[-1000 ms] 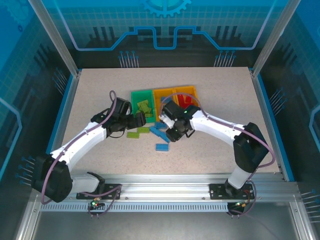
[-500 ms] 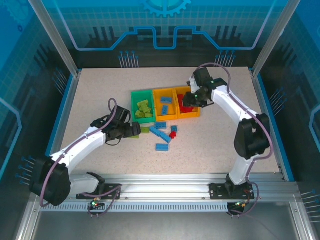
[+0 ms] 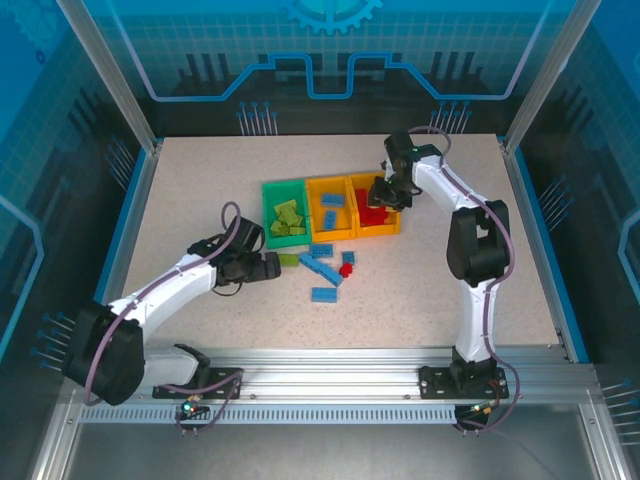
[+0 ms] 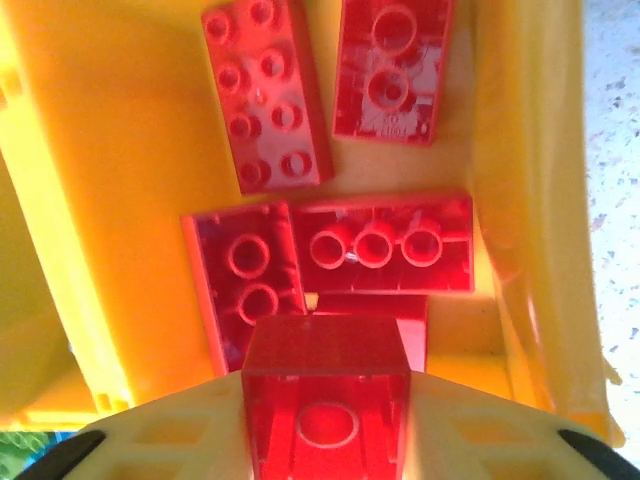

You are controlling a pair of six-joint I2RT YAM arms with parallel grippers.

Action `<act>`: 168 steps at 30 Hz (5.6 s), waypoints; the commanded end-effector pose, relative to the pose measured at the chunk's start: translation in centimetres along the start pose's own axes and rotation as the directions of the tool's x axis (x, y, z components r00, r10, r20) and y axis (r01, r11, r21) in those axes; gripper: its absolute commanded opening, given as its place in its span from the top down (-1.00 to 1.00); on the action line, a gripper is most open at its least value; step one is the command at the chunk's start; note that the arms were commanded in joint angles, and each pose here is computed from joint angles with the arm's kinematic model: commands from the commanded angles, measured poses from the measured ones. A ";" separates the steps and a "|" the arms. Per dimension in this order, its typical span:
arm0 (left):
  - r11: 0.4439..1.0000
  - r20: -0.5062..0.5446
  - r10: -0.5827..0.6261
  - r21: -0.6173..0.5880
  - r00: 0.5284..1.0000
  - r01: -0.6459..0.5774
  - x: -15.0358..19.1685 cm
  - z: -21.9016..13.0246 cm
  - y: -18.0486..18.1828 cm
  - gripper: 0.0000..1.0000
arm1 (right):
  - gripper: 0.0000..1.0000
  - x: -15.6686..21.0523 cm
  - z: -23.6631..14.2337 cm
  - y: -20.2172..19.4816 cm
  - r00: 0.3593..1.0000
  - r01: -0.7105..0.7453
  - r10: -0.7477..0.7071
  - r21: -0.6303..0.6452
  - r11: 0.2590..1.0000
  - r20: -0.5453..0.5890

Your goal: Sort the legos into containers by color

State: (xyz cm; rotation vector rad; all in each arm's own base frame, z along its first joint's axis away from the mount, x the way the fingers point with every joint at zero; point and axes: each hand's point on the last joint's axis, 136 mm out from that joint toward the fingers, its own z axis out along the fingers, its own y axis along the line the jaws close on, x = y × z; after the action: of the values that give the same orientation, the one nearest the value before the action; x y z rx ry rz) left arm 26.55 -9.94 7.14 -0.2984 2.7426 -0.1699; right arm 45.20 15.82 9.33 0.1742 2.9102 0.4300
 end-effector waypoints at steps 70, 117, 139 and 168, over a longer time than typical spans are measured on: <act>0.984 0.138 0.141 0.086 0.980 -0.154 -14.8 -1.8 -9.2 -0.37 | -0.65 14.1 -4.7 3.3 0.939 0.339 -0.337 -0.010 0.941 0.063; 0.968 0.157 -0.207 0.176 0.966 0.179 -9.5 -5.5 -1.2 -0.98 | 0.52 19.8 5.6 11.2 0.571 0.819 -0.793 0.079 0.568 -0.212; 0.980 0.042 -0.152 0.133 0.987 0.146 -3.3 -2.9 -0.5 -0.98 | 0.60 4.8 -3.1 12.9 0.914 0.404 -0.399 -0.078 0.911 0.073; 0.993 0.018 -0.090 0.084 0.996 0.088 1.0 -1.1 -1.7 -0.98 | -0.87 20.9 -1.9 9.7 0.966 0.244 -0.240 0.027 0.969 -0.098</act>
State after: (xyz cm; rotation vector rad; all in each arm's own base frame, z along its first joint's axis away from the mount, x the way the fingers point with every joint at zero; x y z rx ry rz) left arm 25.59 -12.13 8.21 -0.3890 2.7009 -0.3280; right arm 28.06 27.42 13.29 -0.3201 2.9150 0.4093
